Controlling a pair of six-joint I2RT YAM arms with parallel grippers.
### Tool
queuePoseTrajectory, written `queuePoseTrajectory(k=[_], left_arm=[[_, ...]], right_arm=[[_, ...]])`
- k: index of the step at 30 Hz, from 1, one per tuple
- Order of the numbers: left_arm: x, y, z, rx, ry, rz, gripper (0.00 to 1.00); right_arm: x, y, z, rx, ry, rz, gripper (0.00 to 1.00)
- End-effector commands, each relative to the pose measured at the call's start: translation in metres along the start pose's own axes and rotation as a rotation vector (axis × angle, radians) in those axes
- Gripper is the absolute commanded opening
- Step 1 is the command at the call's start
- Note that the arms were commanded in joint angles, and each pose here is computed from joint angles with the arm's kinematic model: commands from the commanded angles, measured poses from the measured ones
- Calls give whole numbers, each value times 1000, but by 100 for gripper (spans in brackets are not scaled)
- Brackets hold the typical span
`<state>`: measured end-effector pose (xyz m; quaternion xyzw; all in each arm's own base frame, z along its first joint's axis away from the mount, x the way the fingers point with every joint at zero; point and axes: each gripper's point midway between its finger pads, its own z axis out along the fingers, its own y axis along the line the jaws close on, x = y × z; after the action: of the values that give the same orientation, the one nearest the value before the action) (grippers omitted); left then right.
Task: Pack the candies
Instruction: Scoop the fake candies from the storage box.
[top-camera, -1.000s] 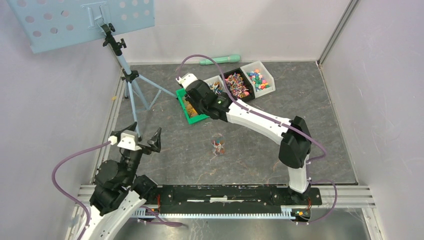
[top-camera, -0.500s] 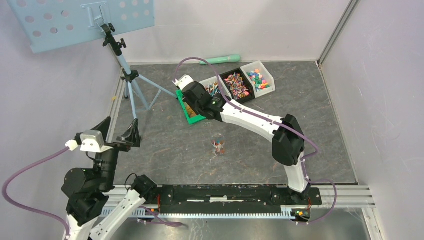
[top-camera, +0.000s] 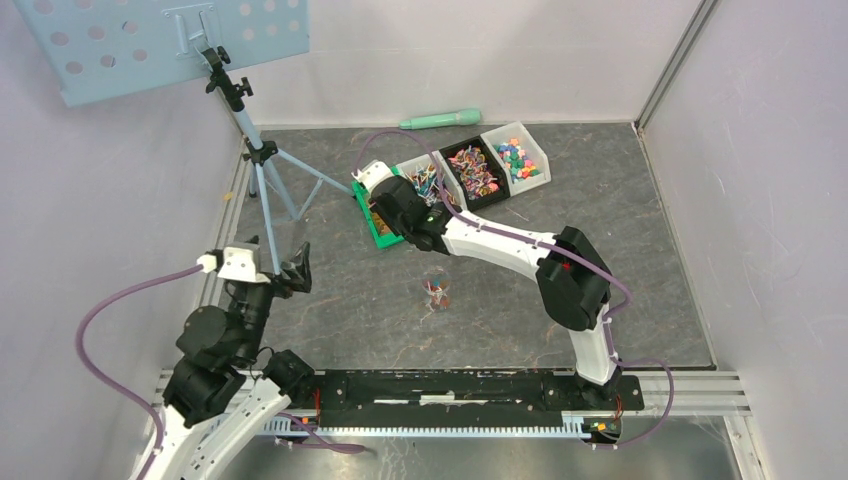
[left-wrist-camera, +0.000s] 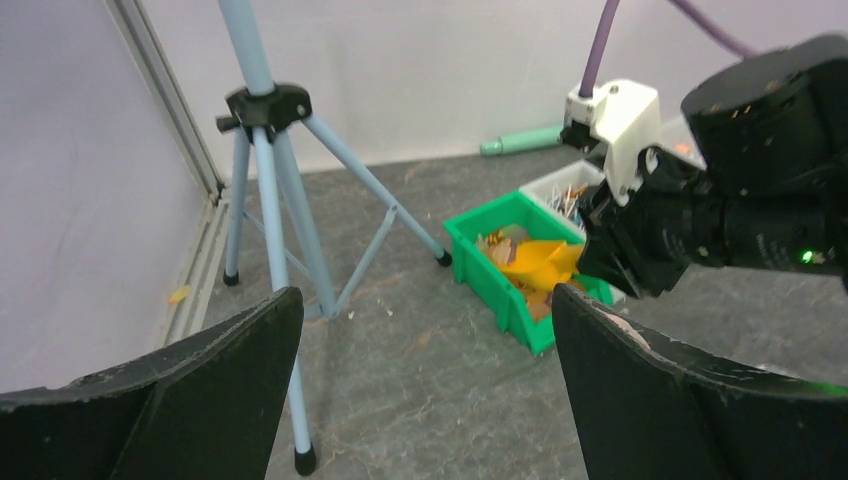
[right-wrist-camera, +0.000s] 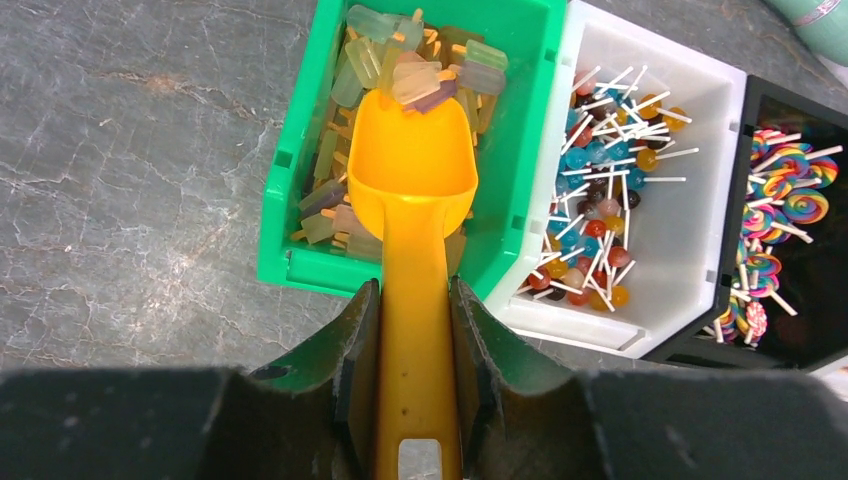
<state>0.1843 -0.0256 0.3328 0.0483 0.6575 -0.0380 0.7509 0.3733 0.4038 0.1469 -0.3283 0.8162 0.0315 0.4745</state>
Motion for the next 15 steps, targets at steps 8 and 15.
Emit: queuePoseTrajectory(k=[8,15], left_arm=[[25,-1,6,-25,7,17,100],[27,-1,7,-25,9,17,100]], right_arm=[[-5,-1,-6,-20,-116,34,0],[0,-7,-12,1,-194,59,0]])
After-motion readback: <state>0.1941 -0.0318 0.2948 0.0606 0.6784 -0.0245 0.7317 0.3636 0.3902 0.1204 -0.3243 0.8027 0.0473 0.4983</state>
